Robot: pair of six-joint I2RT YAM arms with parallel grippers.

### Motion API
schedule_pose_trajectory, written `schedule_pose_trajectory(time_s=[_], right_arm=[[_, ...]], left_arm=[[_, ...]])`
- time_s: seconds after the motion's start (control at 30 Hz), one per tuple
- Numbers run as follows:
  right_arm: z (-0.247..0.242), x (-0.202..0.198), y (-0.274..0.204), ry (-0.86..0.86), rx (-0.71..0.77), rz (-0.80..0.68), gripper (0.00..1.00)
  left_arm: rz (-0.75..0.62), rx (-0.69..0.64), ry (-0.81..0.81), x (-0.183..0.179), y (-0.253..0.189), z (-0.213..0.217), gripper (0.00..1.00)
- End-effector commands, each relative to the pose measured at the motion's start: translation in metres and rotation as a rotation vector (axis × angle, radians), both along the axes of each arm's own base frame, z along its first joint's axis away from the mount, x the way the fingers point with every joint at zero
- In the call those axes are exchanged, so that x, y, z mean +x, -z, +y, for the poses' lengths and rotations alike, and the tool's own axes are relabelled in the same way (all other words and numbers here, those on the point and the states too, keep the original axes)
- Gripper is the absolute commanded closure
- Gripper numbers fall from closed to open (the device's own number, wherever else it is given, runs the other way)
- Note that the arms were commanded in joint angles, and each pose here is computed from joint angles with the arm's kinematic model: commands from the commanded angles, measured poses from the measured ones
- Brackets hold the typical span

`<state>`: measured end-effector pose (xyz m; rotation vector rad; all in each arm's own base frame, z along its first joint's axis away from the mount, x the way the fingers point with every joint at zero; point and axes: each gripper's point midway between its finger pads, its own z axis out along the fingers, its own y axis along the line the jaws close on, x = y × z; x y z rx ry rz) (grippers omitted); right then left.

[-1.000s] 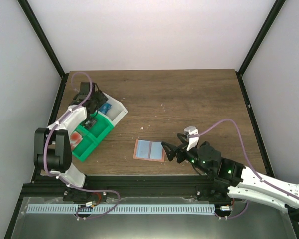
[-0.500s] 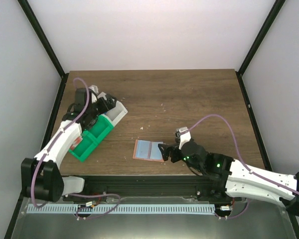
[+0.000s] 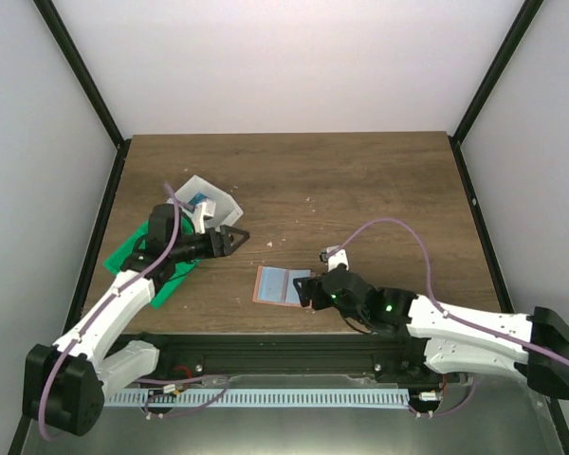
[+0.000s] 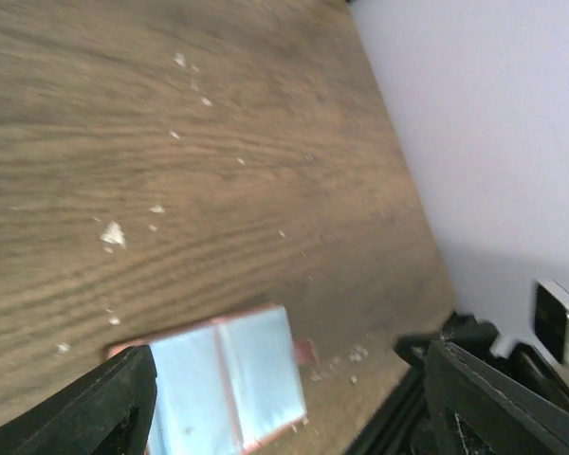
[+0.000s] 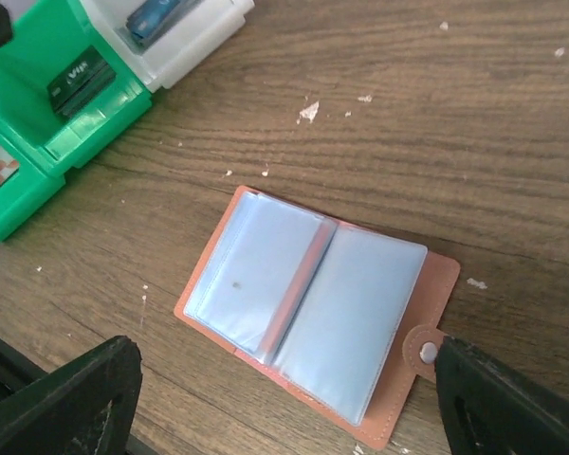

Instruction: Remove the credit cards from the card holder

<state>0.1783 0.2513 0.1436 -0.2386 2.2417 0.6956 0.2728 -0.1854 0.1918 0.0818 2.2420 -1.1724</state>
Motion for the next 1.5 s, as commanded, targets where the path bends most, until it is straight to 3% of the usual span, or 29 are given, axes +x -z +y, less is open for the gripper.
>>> schedule_pose_trajectory(time_s=[0.0,0.23,0.37,0.73,1.33,1.47], right_arm=[[0.015,0.010,0.000,0.045,0.079,0.048,0.20],[0.035,0.020,0.027,0.010,0.098,0.136,0.56],[0.046,0.024,0.037,0.001,0.091,0.169,0.67],[0.073,0.048,0.066,0.061,0.011,0.268,0.68],[0.077,0.051,0.104,0.090,-0.070,0.360,0.68],[0.071,0.048,0.116,0.083,-0.119,0.377,0.72]], left_arm=[[-0.056,-0.051,0.130,-0.027,-0.006,-0.020,0.23],[0.062,-0.106,0.144,-0.052,0.033,-0.033,0.33],[0.081,-0.113,0.160,-0.061,0.045,-0.039,0.34],[0.188,-0.155,0.101,-0.073,0.083,-0.033,0.40],[0.202,-0.138,-0.009,-0.069,0.094,-0.020,0.44],[0.207,-0.142,-0.014,-0.069,0.094,-0.019,0.46]])
